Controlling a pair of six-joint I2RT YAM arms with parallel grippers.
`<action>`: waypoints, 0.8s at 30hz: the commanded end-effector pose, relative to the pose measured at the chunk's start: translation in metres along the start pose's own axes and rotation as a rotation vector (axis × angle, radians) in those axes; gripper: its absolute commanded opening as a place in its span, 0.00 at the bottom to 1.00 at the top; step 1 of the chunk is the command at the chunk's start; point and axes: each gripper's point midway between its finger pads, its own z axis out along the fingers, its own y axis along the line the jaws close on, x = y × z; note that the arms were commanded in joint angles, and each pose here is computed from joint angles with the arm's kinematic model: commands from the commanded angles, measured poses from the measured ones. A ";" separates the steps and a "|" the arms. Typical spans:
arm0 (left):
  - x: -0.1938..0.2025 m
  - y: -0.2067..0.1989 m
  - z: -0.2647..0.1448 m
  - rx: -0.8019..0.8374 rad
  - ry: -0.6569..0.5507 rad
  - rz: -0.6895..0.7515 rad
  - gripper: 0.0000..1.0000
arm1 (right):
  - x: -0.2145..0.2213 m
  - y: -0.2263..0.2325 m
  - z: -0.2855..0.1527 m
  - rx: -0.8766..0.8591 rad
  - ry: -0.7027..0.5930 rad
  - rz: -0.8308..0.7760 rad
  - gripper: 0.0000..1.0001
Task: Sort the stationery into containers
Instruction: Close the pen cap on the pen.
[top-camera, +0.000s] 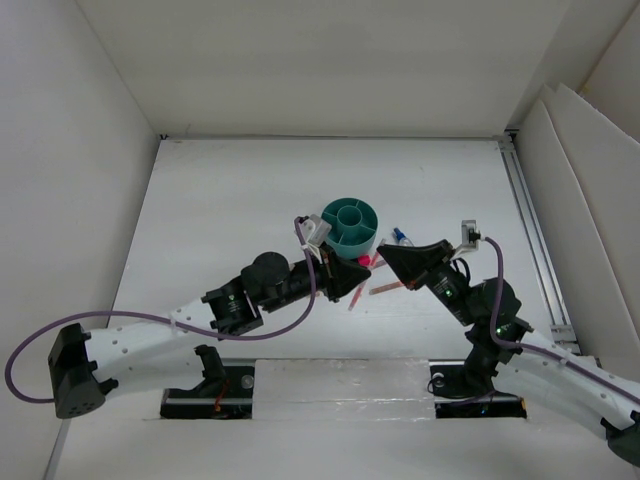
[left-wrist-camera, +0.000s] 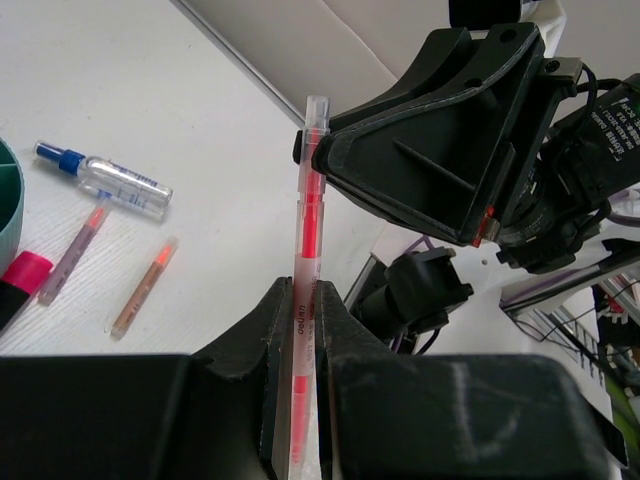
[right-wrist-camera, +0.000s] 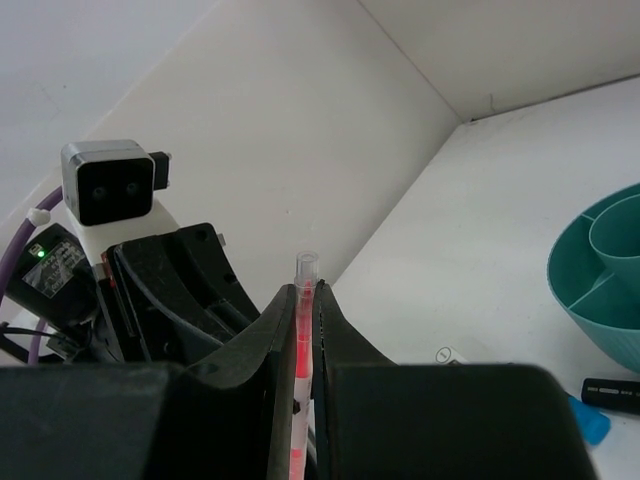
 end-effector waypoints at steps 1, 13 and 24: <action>-0.060 -0.029 -0.008 0.062 -0.182 -0.004 0.00 | 0.009 0.002 -0.003 -0.037 0.035 -0.026 0.02; -0.063 -0.027 -0.010 0.044 -0.188 -0.009 0.00 | 0.009 -0.002 -0.004 -0.024 0.035 -0.070 0.00; -0.057 -0.023 -0.002 0.000 -0.134 -0.053 0.00 | 0.018 -0.021 -0.001 0.028 0.054 -0.145 0.00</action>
